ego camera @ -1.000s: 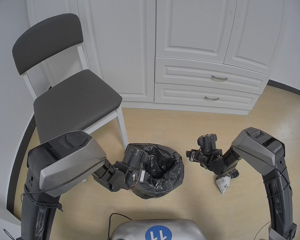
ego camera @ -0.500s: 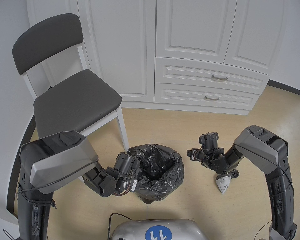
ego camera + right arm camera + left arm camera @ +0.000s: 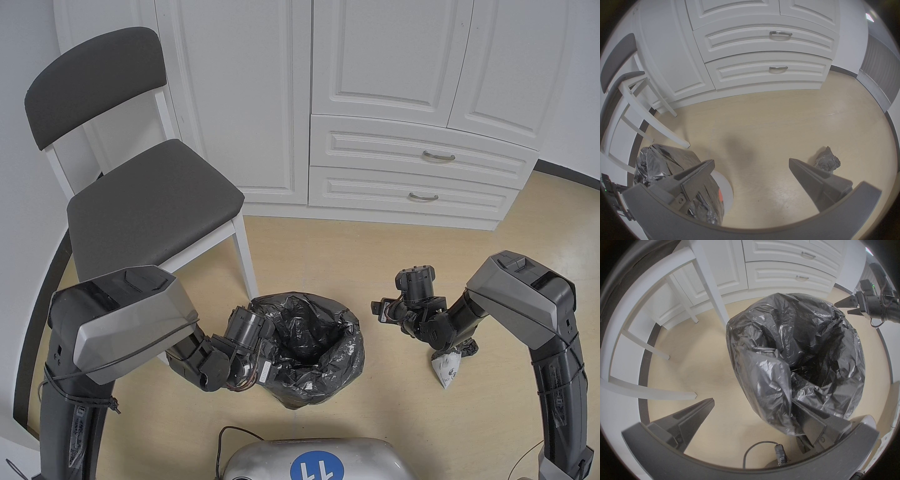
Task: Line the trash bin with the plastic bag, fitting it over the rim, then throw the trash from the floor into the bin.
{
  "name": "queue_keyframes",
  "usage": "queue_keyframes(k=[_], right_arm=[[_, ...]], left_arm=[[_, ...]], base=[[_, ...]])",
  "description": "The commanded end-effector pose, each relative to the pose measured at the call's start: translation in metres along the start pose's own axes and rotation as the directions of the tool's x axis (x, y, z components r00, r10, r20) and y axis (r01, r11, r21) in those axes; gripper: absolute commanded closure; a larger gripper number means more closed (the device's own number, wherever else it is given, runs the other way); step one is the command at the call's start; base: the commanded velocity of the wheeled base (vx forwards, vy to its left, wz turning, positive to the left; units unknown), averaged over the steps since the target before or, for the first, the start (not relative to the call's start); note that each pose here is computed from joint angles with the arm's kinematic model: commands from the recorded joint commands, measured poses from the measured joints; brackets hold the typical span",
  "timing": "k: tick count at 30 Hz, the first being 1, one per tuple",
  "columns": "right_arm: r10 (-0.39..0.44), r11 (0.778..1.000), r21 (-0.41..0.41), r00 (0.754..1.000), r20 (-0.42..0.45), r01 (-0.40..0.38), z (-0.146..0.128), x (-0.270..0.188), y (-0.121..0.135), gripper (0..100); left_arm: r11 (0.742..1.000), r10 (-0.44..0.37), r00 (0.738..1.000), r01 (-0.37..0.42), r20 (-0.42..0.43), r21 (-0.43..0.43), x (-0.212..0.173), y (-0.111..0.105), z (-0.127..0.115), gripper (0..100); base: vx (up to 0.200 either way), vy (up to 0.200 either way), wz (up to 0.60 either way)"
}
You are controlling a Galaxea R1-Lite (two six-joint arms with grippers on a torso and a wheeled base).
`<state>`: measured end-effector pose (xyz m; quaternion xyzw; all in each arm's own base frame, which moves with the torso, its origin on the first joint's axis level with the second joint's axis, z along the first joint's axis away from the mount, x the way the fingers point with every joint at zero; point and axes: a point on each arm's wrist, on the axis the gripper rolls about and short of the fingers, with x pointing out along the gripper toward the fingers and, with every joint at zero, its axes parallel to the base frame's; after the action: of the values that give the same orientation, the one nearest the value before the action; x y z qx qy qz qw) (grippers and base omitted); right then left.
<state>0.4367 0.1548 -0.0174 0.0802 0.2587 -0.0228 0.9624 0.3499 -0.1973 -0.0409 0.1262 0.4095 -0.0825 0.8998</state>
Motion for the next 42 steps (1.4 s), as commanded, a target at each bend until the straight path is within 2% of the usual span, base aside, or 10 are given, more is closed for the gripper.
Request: queue_keyframes(k=[1,5,11,12,25,33,37,42], right_arm=[[-0.002,1.0,-0.002,1.0,-0.005,0.002,-0.002,0.001,0.0,0],[0.001,1.0,-0.001,1.0,-0.003,-0.001,-0.001,0.001,0.0,0],[-0.002,1.0,-0.001,1.0,-0.003,0.002,-0.001,0.001,-0.001,0],[-0.003,1.0,0.001,1.0,0.0,0.003,0.0,0.001,-0.001,0],[-0.004,1.0,0.004,1.0,0.003,0.004,0.002,0.0,-0.002,0],[-0.003,1.0,-0.002,1.0,-0.005,0.003,0.0,-0.001,-0.002,0],[-0.002,1.0,-0.008,1.0,-0.007,0.002,-0.001,-0.001,-0.001,0],[-0.001,1.0,-0.012,1.0,-0.011,0.001,-0.003,0.0,0.0,0]], left_arm=[[1.0,0.008,1.0,-0.008,-0.026,-0.004,0.013,0.001,-0.007,0],[1.0,0.012,1.0,-0.012,-0.018,-0.015,0.02,0.002,-0.005,0],[0.999,0.005,0.999,-0.003,0.053,-0.044,0.022,0.001,0.005,0],[0.999,0.006,0.996,-0.002,0.084,-0.052,0.018,0.002,0.008,0],[0.998,-0.005,0.989,0.014,0.151,-0.057,-0.026,0.012,0.024,0],[0.996,-0.093,0.991,0.092,0.096,0.008,-0.036,0.015,0.007,0],[0.984,-0.169,0.984,0.165,0.063,0.072,-0.043,0.016,-0.005,0],[0.977,-0.176,0.984,0.171,0.03,0.13,-0.025,0.011,-0.019,0]], base=[[0.0,0.0,0.0],[0.0,0.0,0.0],[0.0,0.0,0.0],[0.0,0.0,0.0],[0.0,0.0,0.0],[0.0,0.0,0.0],[0.0,0.0,0.0],[0.0,0.0,0.0]])
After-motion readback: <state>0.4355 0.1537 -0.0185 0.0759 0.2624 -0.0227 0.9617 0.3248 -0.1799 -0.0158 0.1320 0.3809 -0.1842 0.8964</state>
